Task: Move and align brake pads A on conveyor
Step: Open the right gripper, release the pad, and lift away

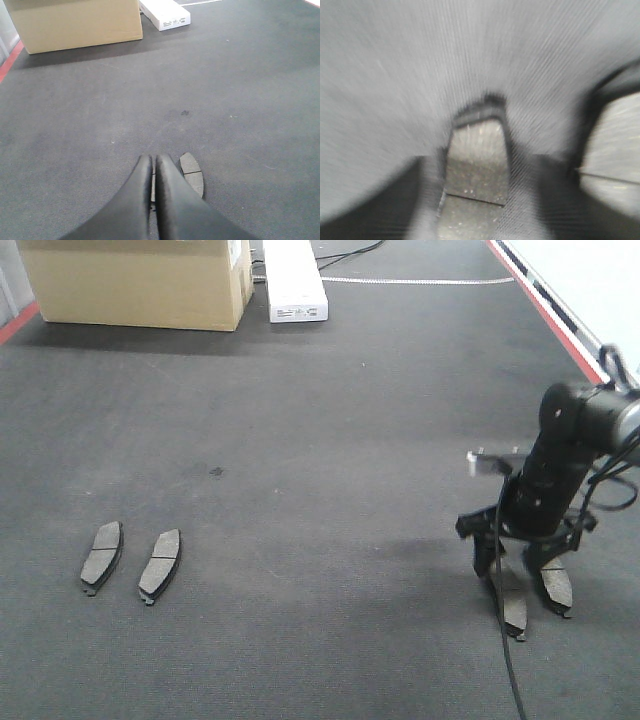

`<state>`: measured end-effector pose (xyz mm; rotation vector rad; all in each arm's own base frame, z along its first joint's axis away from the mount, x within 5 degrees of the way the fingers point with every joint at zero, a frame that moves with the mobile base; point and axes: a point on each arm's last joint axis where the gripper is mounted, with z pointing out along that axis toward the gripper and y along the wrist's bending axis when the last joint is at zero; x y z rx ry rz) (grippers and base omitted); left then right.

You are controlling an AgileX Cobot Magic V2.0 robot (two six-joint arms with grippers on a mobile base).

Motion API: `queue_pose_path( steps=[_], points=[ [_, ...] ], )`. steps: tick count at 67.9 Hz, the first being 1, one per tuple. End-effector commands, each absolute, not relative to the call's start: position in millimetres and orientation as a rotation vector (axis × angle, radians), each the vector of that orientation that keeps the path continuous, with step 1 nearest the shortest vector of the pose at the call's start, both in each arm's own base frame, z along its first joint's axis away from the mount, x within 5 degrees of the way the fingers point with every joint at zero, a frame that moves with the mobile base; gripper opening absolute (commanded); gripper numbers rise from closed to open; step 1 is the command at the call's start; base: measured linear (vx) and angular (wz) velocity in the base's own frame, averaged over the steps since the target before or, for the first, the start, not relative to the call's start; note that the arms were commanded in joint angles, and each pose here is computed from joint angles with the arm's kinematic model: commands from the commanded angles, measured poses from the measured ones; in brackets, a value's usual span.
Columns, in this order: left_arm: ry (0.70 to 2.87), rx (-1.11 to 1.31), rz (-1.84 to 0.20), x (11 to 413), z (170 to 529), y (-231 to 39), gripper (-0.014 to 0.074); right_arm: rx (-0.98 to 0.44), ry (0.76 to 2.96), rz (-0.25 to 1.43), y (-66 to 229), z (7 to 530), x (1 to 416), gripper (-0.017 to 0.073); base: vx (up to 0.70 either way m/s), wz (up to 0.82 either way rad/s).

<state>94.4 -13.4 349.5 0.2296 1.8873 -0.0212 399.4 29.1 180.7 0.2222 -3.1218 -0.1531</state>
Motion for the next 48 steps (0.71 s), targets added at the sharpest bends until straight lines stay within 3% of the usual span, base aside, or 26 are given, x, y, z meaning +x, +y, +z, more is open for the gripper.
queue_pose_path(
  steps=[1, 10, 29, 48],
  points=[
    [1.794, 0.226, -0.034, 96.1, 362.8, -14.8, -0.0006, 0.217, -3.305, -0.149, 28.2, 230.8, 398.1, 0.0665, 0.00, 0.00],
    [1.794, 0.226, -0.034, 96.1, 362.8, -14.8, -0.0006, 0.220, -3.418, -0.158, 28.2, 259.7, 393.2, 0.0668, 0.00, 0.00],
    [1.794, 0.226, -0.034, 96.1, 362.8, -14.8, -0.0006, 0.237, -3.743, -0.160, 26.0, 332.0, 363.3, 0.0587, 0.00, 0.00],
    [1.794, 0.226, -0.034, 96.1, 362.8, -14.8, -0.0006, 0.211, -3.995, -0.136, 19.6, 340.1, 295.1, 0.0561, 0.00, 0.00]
  ],
)
